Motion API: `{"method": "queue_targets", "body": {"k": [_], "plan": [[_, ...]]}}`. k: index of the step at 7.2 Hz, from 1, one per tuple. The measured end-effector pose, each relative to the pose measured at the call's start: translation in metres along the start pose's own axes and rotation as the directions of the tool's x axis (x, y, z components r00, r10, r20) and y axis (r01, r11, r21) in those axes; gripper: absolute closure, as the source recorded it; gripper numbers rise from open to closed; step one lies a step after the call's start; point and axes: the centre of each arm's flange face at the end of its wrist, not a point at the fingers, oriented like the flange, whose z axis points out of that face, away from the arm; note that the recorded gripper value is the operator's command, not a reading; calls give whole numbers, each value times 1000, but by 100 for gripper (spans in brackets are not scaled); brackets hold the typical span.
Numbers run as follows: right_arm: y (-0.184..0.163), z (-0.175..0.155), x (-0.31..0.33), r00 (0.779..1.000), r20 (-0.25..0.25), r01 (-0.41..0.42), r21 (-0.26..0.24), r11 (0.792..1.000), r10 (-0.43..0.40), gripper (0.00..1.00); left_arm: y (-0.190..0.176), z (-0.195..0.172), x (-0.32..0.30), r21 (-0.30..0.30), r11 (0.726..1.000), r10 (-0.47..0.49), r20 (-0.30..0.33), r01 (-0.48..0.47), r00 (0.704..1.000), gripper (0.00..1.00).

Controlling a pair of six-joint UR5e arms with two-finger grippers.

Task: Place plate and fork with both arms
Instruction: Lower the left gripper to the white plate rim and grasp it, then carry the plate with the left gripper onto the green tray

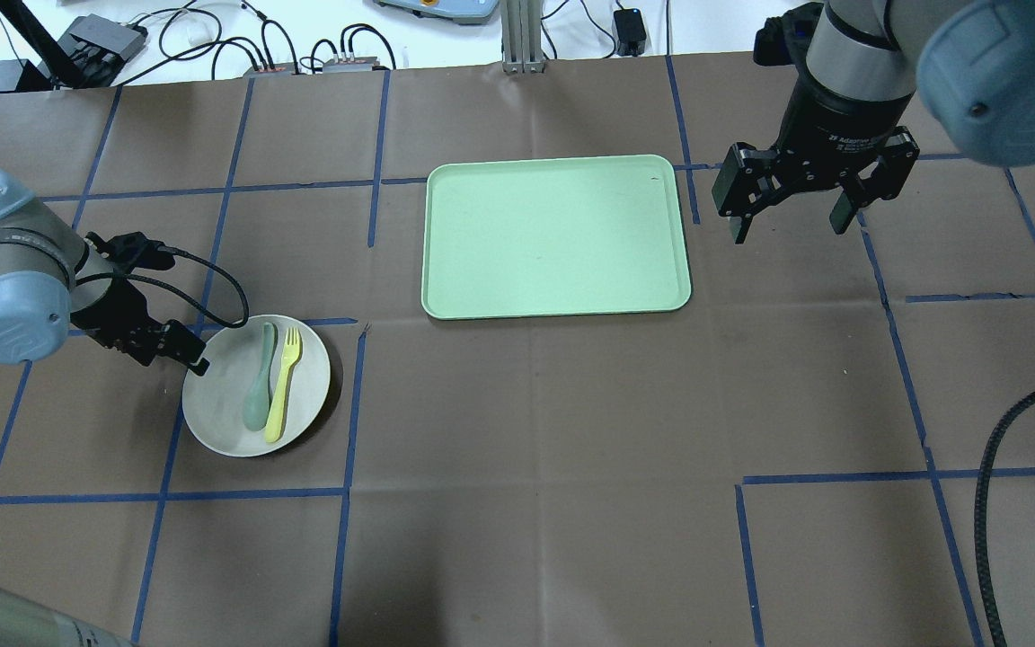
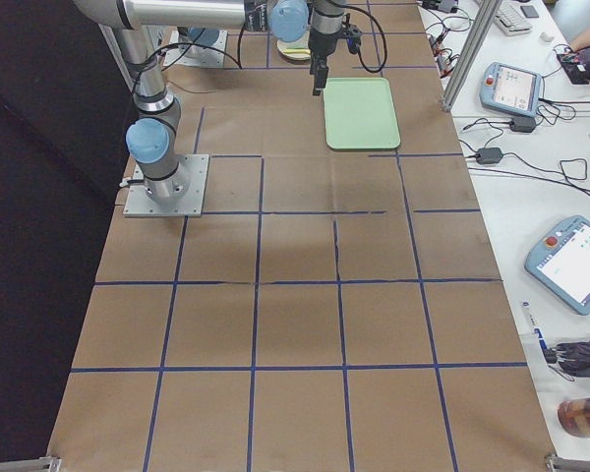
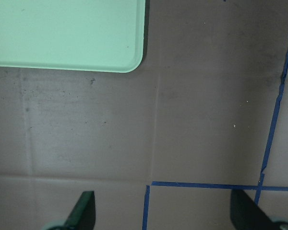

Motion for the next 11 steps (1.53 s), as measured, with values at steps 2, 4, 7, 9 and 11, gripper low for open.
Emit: {"method": "queue_targets", "body": {"k": [2,4,7,9,11], "plan": [[0,0,0,1000,0,0,0,1000,0,0,2,12,10,26,998,67,-59,-66,996,29],[0,0,1,1000,0,1,0,1000,-1,0,2,11,10,35,996,84,-64,-82,994,77],[0,0,1,1000,0,0,0,1000,0,0,3,9,8,34,996,80,-63,-78,995,98],[0,0,1,1000,0,1,-1,1000,-1,0,3,3,8,46,996,79,-59,-77,995,100],[0,1,1,1000,0,1,-1,1000,-1,0,2,-11,16,86,995,59,-69,-53,996,100]]}}
